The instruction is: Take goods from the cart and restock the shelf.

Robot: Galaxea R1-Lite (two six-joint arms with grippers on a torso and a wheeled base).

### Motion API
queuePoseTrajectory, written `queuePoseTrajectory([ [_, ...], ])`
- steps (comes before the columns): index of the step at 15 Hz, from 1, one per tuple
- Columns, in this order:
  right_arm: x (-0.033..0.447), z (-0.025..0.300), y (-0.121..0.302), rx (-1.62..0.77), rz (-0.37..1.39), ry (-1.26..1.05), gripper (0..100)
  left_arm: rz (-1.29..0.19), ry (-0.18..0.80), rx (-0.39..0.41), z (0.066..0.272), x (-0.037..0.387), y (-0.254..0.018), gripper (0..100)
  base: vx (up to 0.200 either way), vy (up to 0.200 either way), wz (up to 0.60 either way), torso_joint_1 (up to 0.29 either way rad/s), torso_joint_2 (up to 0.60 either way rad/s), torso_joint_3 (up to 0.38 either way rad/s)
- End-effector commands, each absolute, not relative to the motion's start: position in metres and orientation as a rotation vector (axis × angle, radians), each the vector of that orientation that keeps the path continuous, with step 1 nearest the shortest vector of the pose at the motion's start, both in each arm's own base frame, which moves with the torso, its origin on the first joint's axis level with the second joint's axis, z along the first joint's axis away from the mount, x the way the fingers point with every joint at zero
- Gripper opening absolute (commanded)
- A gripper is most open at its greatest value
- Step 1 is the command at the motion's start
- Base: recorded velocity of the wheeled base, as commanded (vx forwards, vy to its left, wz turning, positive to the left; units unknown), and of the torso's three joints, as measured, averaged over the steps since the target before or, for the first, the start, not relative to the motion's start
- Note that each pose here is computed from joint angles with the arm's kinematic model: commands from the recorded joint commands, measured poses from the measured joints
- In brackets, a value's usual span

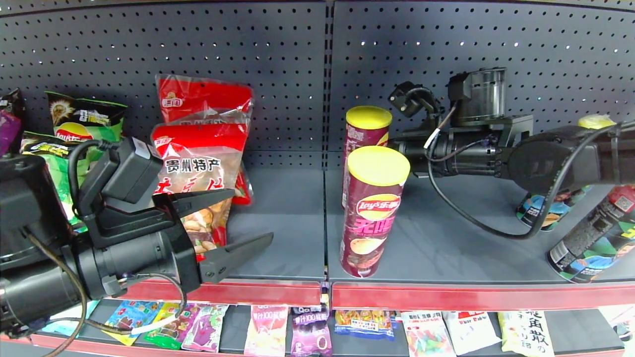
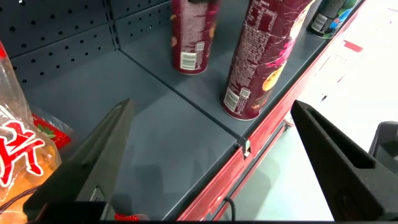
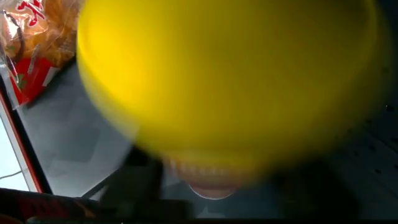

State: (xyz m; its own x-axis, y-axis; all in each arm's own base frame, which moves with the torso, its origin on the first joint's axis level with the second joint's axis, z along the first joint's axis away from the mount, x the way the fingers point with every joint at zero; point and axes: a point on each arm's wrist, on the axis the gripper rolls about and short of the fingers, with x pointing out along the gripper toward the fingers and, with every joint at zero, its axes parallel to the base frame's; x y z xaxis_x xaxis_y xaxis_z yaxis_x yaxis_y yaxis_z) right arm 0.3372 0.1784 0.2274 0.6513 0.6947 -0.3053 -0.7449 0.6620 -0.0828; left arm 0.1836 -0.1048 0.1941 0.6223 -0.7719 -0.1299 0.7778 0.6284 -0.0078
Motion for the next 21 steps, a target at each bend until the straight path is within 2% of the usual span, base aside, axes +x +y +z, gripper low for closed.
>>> queuePoseTrajectory([
  [1,0.335,0.231,0.177,-0.208,0.824,0.252,100,-0.890,0.128,0.052,0.193,0.184,-0.105,100,0.000,0.000,0.00,0.000,0.00,0.000],
  [6,0.312,0.238,0.165,-0.206,0.821,0.251,100,-0.890,0.140,0.051,0.191,0.185,-0.105,100,0.000,0.000,0.00,0.000,0.00,0.000],
  [9,0.296,0.240,0.141,-0.201,0.774,0.265,100,-0.890,0.168,0.053,0.184,0.188,-0.107,100,0.000,0.000,0.00,0.000,0.00,0.000],
  [16,0.270,0.229,0.108,-0.194,0.700,0.320,100,-0.892,0.205,0.062,0.175,0.195,-0.111,100,0.000,0.000,0.00,0.000,0.00,0.000],
  [21,0.211,0.215,0.087,-0.203,0.687,0.358,100,-0.898,0.244,0.085,0.164,0.208,-0.118,100,0.000,0.000,0.00,0.000,0.00,0.000],
])
